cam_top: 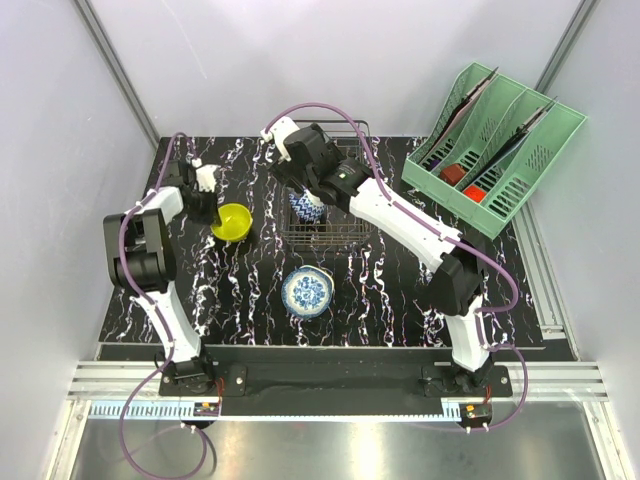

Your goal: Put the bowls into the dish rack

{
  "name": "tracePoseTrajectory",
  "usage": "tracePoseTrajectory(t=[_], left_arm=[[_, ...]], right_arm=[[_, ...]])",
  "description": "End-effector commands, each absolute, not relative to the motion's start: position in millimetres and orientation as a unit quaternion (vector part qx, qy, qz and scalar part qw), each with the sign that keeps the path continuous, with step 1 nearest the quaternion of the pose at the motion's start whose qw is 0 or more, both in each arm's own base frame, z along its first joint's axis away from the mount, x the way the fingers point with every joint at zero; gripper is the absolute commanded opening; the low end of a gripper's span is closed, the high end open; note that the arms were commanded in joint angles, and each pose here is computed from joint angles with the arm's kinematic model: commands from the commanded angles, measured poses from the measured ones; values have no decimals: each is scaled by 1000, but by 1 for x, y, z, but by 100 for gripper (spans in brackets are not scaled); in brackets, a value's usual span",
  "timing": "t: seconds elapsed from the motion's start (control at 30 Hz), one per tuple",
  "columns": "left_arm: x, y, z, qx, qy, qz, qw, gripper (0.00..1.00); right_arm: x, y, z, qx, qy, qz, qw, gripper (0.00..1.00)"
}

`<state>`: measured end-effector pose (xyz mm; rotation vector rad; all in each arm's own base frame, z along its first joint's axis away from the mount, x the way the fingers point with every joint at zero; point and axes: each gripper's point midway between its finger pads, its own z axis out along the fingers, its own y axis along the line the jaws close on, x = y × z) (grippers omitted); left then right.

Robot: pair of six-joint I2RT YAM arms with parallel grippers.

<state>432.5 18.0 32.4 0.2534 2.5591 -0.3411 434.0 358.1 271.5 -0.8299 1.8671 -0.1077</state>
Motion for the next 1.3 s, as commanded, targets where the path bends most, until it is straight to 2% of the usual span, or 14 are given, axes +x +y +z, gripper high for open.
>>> tracePoseTrajectory(t=[0.0, 0.1, 0.23, 0.4, 0.53, 0.73, 0.87, 1.03, 1.27], left_arm=[[446, 15, 52, 114, 941, -128, 291, 0], [440, 9, 55, 124, 939, -143, 287, 0], [432, -9, 93, 141, 919, -183, 320, 0], [424, -49, 153, 158, 874, -289, 357, 0], [415, -95, 208, 212, 826, -353, 385, 0], [396, -168, 246, 303, 784, -368, 397, 0], [396, -192, 259, 327, 773, -351, 415, 0], [407, -200, 288, 317, 751, -356, 457, 0], [408, -208, 298, 331, 737, -324, 492, 0]], right_arm=[[434, 348, 303, -329, 768, -39, 547, 100], [436, 343, 306, -325, 769, -45, 549, 100], [453, 317, 312, -294, 779, -44, 552, 100], [456, 302, 312, -265, 817, 84, 506, 100], [430, 316, 303, -288, 820, 222, 441, 100], [380, 340, 325, -305, 781, 412, 357, 100], [363, 349, 332, -282, 759, 504, 301, 100], [356, 353, 317, -274, 756, 533, 262, 100], [352, 350, 303, -271, 753, 555, 228, 100]])
